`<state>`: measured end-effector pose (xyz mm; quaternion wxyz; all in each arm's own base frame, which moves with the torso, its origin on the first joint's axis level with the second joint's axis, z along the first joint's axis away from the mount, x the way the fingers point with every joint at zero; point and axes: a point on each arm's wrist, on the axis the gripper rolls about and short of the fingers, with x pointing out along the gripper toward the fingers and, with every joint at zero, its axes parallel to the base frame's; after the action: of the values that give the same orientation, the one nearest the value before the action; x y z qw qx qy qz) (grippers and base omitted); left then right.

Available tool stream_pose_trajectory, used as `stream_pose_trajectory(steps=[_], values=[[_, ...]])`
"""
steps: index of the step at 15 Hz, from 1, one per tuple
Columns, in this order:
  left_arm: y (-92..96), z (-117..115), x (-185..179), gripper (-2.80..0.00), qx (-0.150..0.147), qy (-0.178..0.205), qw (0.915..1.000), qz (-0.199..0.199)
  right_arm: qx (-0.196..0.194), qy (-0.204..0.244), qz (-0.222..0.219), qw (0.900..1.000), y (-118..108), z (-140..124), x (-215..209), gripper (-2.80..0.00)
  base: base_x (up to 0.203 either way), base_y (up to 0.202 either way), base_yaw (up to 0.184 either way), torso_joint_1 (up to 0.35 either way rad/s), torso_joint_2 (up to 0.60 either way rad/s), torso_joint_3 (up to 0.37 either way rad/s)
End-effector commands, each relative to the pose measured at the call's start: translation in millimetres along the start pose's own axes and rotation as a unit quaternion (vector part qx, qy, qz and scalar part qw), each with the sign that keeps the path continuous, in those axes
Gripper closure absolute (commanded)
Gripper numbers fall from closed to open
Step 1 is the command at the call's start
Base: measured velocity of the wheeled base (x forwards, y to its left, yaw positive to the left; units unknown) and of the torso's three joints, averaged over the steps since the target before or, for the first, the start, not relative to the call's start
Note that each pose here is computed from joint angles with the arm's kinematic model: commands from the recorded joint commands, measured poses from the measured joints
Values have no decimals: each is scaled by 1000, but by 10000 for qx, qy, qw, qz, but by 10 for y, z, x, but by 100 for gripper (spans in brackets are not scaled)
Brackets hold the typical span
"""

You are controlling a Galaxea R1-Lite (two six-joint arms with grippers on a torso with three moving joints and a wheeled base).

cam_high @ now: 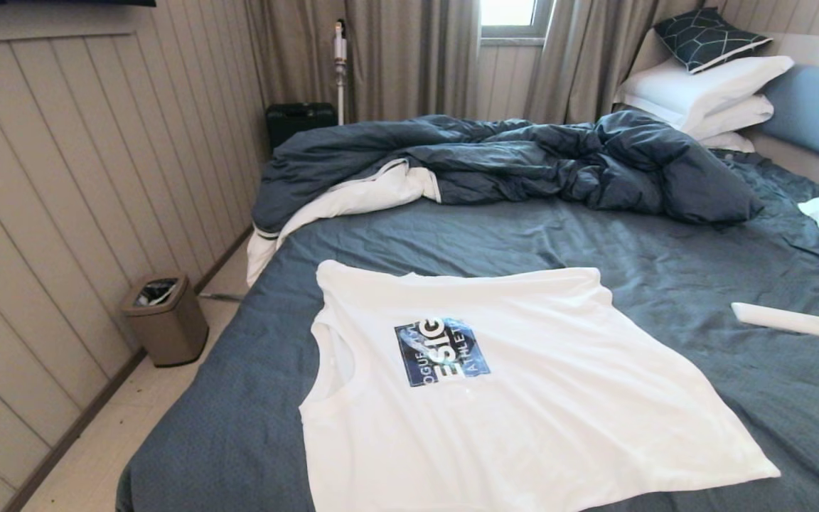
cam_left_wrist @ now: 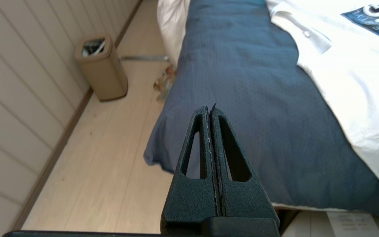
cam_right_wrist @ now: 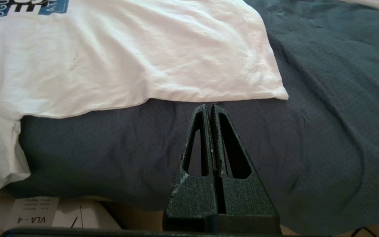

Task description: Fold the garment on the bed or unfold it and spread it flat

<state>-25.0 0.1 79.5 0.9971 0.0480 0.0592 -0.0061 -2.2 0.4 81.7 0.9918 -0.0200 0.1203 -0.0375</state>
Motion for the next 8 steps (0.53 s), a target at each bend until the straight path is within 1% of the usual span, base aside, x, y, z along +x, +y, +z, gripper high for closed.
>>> stream_pose_trajectory(steps=[1, 2, 4, 5, 8], values=[[-5, -46, -19, 0, 11, -135, 9999, 7, 37, 154, 14, 9999, 1, -28, 9, 0, 0, 0, 0, 0, 0, 0], [-5, -45, -19, 0, -4, -142, 9999, 8, 55, 175, 56, 9998, 0, -28, 13, 0, 0, 0, 0, 0, 0, 0], [-7, -39, -20, 0, -11, -163, 9999, -44, -137, 173, 177, 9996, 1, -21, 15, 0, 0, 0, 0, 0, 0, 0], [-7, -43, -19, 0, -11, -155, 9999, -45, -206, 151, 333, 9991, 2, -21, 13, 0, 0, 0, 0, 0, 0, 0], [-6, -41, -19, 0, -103, -162, 9998, -30, -13, 85, 315, 9995, 1, -29, 2, 0, 0, 0, 0, 0, 0, 0]])
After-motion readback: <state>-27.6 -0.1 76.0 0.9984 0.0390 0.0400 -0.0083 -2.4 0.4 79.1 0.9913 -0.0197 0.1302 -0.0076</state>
